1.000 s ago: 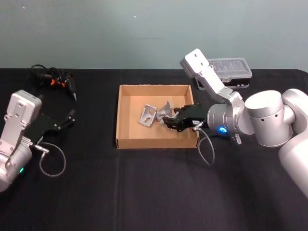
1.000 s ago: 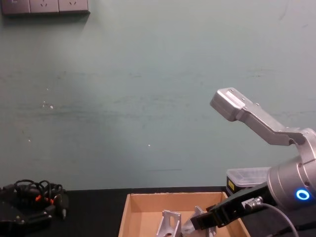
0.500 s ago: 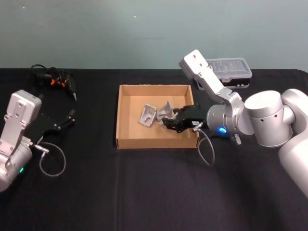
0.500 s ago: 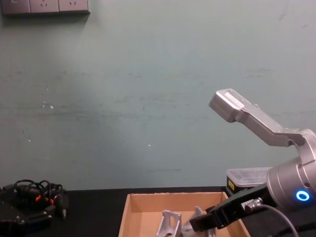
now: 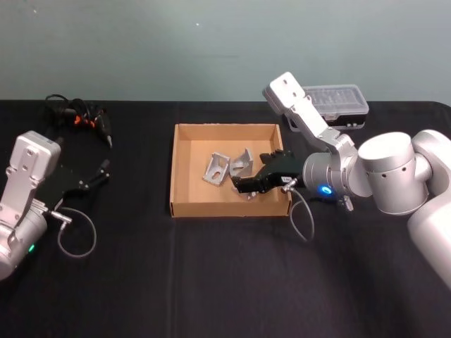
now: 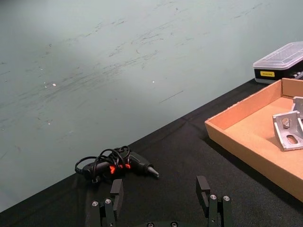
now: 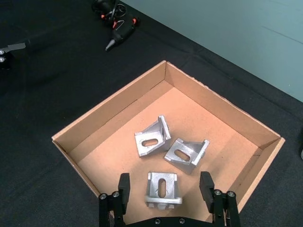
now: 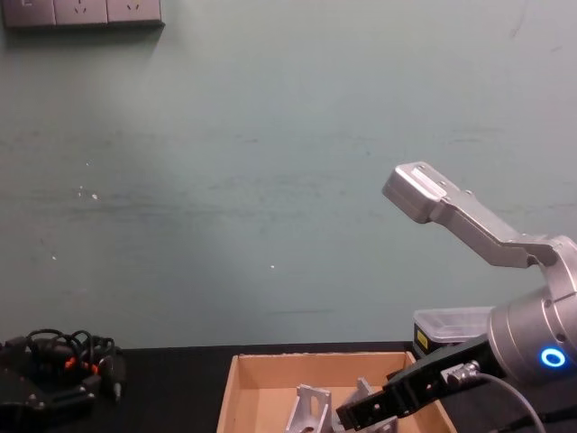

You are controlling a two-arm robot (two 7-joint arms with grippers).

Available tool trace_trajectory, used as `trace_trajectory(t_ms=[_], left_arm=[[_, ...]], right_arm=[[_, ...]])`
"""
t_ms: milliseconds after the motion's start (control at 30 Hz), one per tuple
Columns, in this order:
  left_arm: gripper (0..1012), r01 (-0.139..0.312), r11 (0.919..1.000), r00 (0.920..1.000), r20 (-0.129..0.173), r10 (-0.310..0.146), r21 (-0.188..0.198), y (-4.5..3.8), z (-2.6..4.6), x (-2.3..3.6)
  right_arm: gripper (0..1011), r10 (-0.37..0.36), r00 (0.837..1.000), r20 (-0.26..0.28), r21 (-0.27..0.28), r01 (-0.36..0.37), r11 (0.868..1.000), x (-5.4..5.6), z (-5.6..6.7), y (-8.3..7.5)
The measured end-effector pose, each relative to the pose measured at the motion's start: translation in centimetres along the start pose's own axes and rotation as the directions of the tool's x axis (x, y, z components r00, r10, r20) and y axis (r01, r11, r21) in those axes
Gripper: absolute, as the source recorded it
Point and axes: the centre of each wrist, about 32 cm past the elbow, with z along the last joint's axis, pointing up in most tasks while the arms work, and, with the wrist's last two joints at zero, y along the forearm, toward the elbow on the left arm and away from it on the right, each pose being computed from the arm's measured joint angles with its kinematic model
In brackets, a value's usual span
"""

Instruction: Use one hand to pick up the angle iron from the table and place it into the box.

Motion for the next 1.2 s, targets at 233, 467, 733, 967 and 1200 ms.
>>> trace_trajectory(t_ms=[233,467,733,967,1200], left_arm=[[1011,0.000,1.0000,1.0000,0.000,0.000,0.000,0.00,0.00,0.00],[1011,0.000,1.0000,1.0000,0.000,0.000,0.000,0.00,0.00,0.00],[1011,0.000,1.0000,1.0000,0.000,0.000,0.000,0.00,0.00,0.00],[1011,0.000,1.0000,1.0000,0.000,0.000,0.000,0.00,0.00,0.00],[1011,0.000,1.0000,1.0000,0.000,0.000,0.000,0.00,0.00,0.00]], right_arm=[[1000,-0.001,1.000,-0.001,0.001,0.001,1.000,0.0,0.0,0.0],[1000,-0.004,1.000,-0.001,0.004,0.004,1.000,0.0,0.0,-0.1],[1000,-0.061,0.998,0.028,0.048,0.060,0.997,-0.9,-0.2,-1.9],[1000,-0.224,0.975,0.010,0.125,0.221,0.967,-2.7,-2.0,-5.3],[1000,-0.377,0.926,-0.025,0.208,0.374,0.904,-4.2,-4.8,-7.6]])
